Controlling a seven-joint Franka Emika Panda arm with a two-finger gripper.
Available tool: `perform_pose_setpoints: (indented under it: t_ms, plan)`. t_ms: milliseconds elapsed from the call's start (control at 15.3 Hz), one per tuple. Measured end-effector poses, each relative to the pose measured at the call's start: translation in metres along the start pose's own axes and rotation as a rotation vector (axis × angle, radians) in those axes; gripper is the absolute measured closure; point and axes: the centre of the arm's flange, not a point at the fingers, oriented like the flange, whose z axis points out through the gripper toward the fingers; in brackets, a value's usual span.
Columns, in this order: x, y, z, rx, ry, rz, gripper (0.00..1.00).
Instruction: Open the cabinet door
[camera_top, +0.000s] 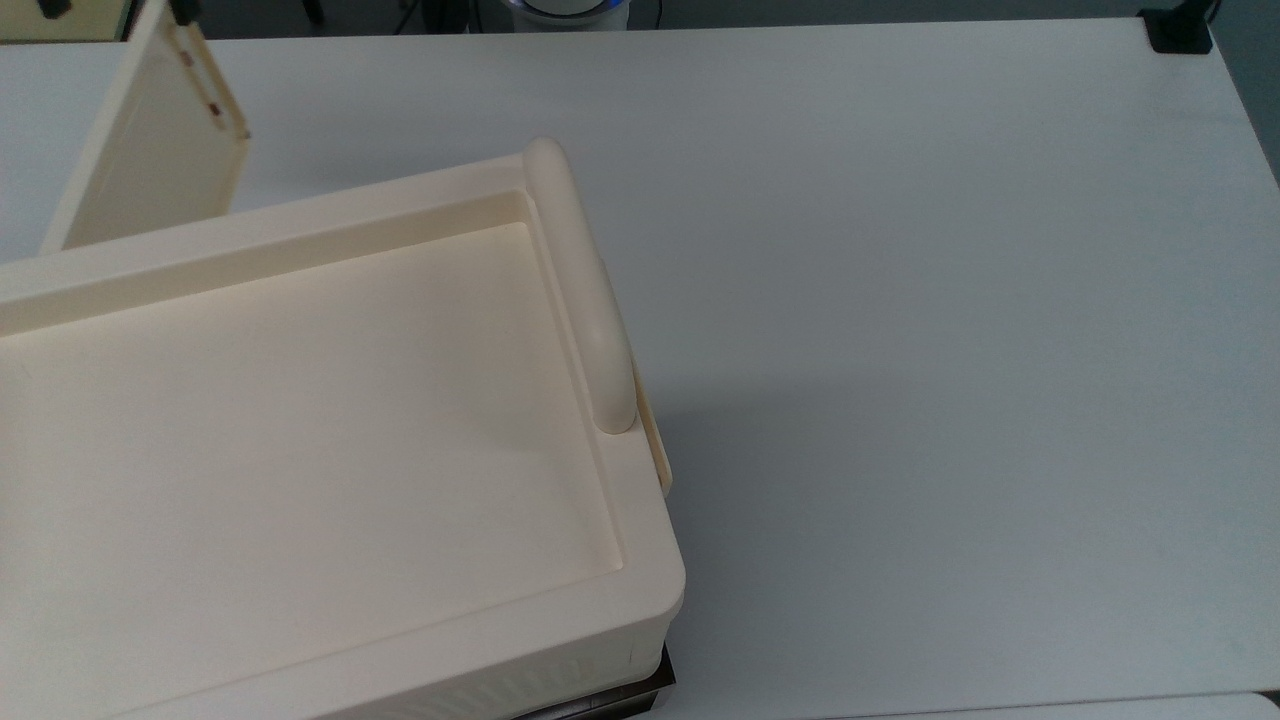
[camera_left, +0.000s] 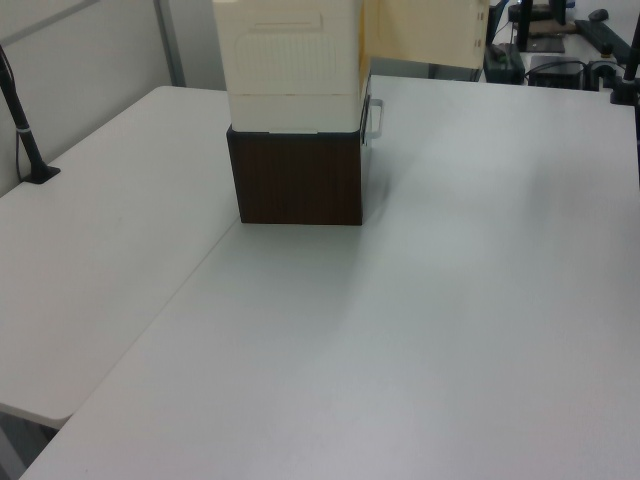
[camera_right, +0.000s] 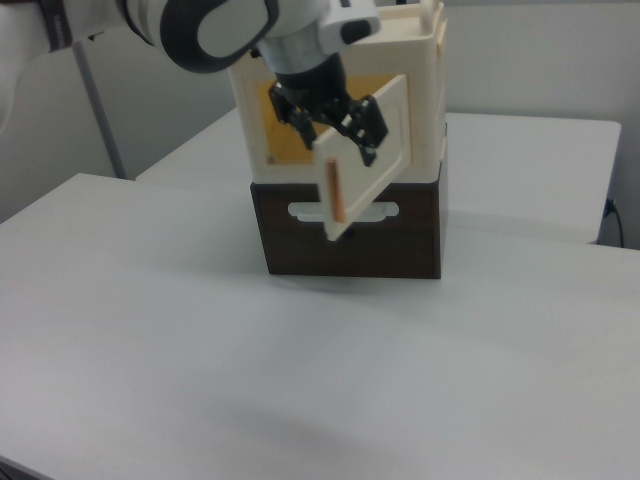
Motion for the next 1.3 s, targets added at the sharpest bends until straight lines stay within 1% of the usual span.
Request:
perform_pose_setpoints:
  t_ms: [261,456,521,651,717,847,1042,1303]
  plan:
    - [-0.009,0.029,-0.008,-0.022,0.006,0.018,0.0]
    - [-0.013,0.031,-0.021,-0.024,0.017,0.022,0.0]
    - [-0.017,0.03,-0.028,-0.029,0.0,0.016,0.0]
    - [-0.025,0.026,-0.045,-0.059,-0.046,-0.005,0.0]
    - [-0.029,0.021,-0.053,-0.06,-0.069,-0.016,0.0]
    - [-0.034,0.003,-0.059,-0.039,-0.111,-0.044,0.0]
    - [-0.032,-0.042,-0.049,0.008,-0.182,-0.095,0.0]
    - [-0.024,-0.112,-0.035,0.037,-0.235,-0.063,0.0]
